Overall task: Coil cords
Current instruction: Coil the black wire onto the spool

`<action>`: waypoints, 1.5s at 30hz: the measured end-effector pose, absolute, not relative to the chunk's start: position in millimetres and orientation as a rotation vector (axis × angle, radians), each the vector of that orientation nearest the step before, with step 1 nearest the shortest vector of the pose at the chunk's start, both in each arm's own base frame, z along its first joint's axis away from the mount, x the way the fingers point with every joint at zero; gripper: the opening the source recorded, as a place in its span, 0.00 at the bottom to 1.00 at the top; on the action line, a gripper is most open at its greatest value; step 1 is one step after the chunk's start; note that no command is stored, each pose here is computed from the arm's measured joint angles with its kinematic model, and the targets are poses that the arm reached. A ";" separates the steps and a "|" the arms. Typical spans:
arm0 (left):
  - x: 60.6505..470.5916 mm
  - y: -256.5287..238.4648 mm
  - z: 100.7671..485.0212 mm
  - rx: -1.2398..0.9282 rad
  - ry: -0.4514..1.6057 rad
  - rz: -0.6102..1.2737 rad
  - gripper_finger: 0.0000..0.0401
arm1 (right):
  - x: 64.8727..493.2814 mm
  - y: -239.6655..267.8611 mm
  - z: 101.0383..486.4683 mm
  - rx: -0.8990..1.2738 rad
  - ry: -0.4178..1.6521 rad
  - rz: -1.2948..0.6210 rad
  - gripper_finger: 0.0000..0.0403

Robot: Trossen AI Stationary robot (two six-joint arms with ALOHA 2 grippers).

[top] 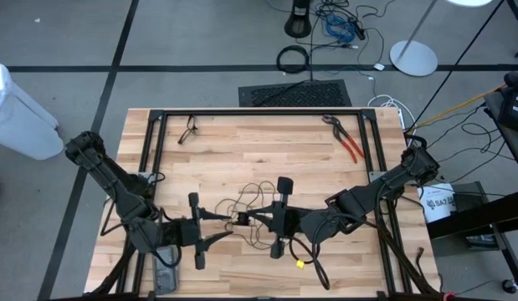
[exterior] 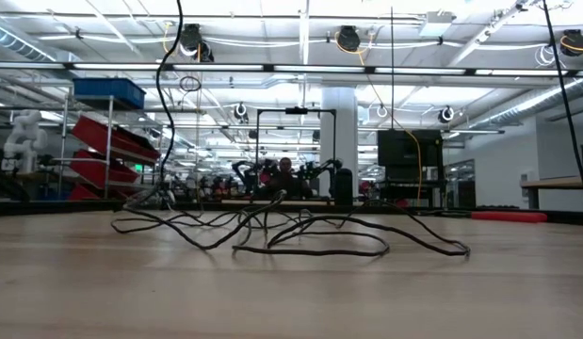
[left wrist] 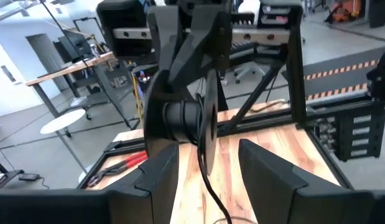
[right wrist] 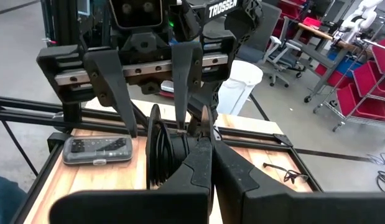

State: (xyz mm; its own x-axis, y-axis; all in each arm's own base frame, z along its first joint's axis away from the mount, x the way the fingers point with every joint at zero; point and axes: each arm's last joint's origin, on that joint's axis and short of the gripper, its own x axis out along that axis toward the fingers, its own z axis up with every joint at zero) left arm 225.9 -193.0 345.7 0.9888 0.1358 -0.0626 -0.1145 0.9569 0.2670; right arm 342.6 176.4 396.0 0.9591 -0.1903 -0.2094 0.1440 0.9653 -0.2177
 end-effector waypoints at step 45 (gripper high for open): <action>241.6 -198.4 336.8 0.294 0.061 0.160 0.01 | 341.3 178.4 393.8 -0.219 0.250 -0.162 0.05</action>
